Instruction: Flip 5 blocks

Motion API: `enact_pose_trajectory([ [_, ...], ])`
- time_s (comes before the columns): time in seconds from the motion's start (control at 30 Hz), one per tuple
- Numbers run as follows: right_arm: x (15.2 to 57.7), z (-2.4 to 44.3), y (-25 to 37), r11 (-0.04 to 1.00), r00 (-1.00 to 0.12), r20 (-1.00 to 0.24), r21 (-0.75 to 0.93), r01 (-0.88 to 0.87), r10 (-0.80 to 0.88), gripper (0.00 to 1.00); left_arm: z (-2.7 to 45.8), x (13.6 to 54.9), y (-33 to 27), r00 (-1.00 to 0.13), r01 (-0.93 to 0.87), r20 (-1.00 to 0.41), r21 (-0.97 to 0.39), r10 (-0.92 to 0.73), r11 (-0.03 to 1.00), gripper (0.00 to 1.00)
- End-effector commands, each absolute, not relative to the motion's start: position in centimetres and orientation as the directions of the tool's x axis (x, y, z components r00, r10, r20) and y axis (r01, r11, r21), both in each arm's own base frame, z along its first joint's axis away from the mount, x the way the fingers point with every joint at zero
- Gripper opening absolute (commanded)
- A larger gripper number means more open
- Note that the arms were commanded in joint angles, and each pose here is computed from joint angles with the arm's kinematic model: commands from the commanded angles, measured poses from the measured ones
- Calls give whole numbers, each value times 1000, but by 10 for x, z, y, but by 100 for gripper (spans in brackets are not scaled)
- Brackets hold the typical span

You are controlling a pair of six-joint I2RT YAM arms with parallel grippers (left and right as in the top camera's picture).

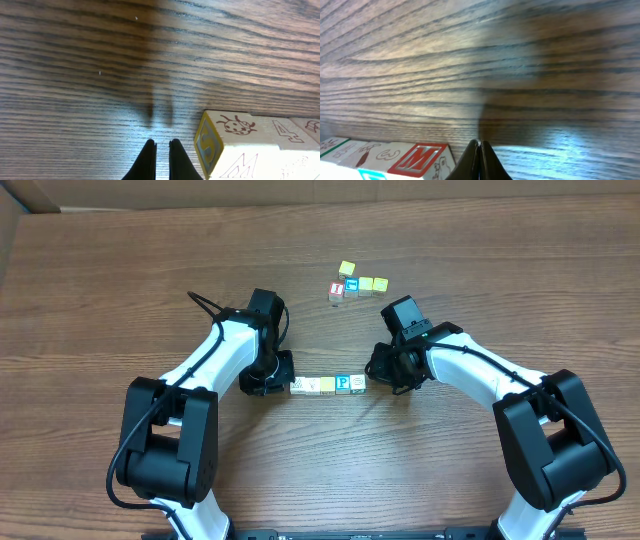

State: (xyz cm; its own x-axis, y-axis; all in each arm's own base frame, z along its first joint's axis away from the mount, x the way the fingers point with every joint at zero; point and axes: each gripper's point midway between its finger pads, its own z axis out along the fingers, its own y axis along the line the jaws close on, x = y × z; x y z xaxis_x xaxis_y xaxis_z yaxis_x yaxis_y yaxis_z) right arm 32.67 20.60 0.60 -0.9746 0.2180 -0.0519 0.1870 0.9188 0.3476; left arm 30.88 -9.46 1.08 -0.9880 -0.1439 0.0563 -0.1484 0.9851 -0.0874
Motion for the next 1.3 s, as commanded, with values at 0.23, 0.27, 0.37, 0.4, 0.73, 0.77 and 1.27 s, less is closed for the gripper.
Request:
enact_pose_trajectory([
  [0.23, 323, 14, 213, 908, -977, -48, 380, 174, 207, 4, 16, 312, -101, -992, -125, 34, -121, -122, 985, 4],
  [0.27, 322, 14, 214, 909, -978, -47, 380, 172, 205, 4, 16, 312, -101, -992, -124, 34, -120, -121, 985, 4],
  [0.37, 320, 14, 217, 910, -980, -46, 382, 164, 196, 4, 16, 311, -101, -992, -125, 36, -119, -121, 985, 4],
  [0.4, 319, 14, 218, 910, -980, -46, 382, 161, 193, 4, 16, 311, -101, -992, -125, 37, -119, -121, 985, 4],
  [0.73, 319, 14, 222, 911, -982, -52, 385, 149, 182, 4, 16, 318, -103, -991, -137, 11, -130, -136, 982, 4],
  [0.77, 319, 14, 222, 911, -982, -52, 385, 149, 182, 4, 17, 318, -103, -991, -137, 12, -132, -136, 982, 4],
  [1.27, 316, 13, 221, 912, -982, -41, 379, 153, 182, 4, 17, 316, -104, -990, -138, 22, -133, -136, 981, 4],
])
